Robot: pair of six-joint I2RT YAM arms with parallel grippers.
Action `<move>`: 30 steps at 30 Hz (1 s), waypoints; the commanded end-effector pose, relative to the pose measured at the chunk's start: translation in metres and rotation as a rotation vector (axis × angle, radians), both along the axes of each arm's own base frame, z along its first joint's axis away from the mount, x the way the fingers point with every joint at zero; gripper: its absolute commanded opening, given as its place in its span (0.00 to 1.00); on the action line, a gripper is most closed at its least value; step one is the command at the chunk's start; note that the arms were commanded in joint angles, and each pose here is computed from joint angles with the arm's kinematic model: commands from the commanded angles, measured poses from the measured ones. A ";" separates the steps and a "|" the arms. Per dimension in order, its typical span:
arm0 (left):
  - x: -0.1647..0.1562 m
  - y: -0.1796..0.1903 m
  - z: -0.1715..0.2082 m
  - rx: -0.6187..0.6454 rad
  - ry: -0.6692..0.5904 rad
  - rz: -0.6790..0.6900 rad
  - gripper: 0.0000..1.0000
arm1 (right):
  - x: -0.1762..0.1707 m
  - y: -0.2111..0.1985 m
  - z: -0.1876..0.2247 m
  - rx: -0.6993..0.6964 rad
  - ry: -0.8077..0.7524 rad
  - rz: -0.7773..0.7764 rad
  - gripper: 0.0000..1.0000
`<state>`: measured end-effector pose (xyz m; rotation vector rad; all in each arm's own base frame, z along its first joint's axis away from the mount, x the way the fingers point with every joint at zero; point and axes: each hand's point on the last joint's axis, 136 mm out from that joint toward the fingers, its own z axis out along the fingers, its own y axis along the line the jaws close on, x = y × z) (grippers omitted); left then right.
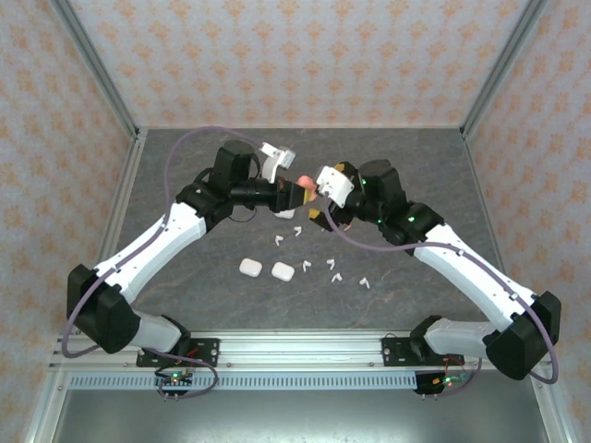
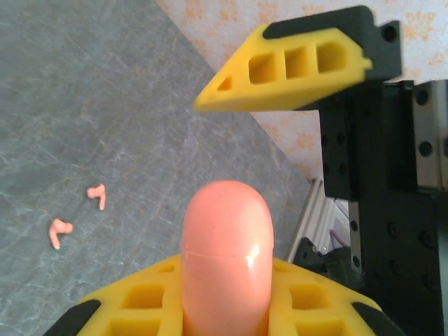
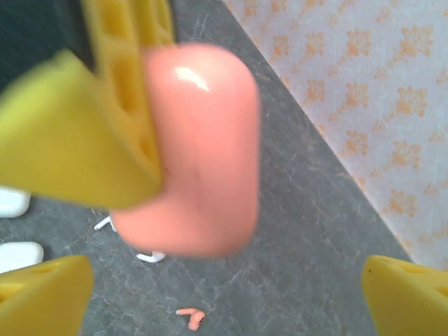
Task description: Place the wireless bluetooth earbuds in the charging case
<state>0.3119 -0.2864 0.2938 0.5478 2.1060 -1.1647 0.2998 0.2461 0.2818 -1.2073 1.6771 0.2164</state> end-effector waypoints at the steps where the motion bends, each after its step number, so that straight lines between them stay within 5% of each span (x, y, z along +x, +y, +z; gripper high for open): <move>1: 0.012 0.011 0.021 -0.010 -0.147 0.106 0.00 | -0.007 -0.012 0.035 0.110 0.001 -0.016 0.99; 9: 0.031 0.039 0.026 -0.070 -0.357 0.313 0.00 | 0.009 -0.047 0.054 0.305 0.044 -0.133 0.99; 22: 0.004 0.033 0.035 -0.144 -0.661 0.221 0.00 | 0.041 -0.087 0.050 0.597 0.163 -0.384 0.99; 30: -0.008 0.033 0.034 -0.090 -0.721 0.181 0.00 | 0.017 -0.066 0.047 0.794 0.281 -0.242 0.99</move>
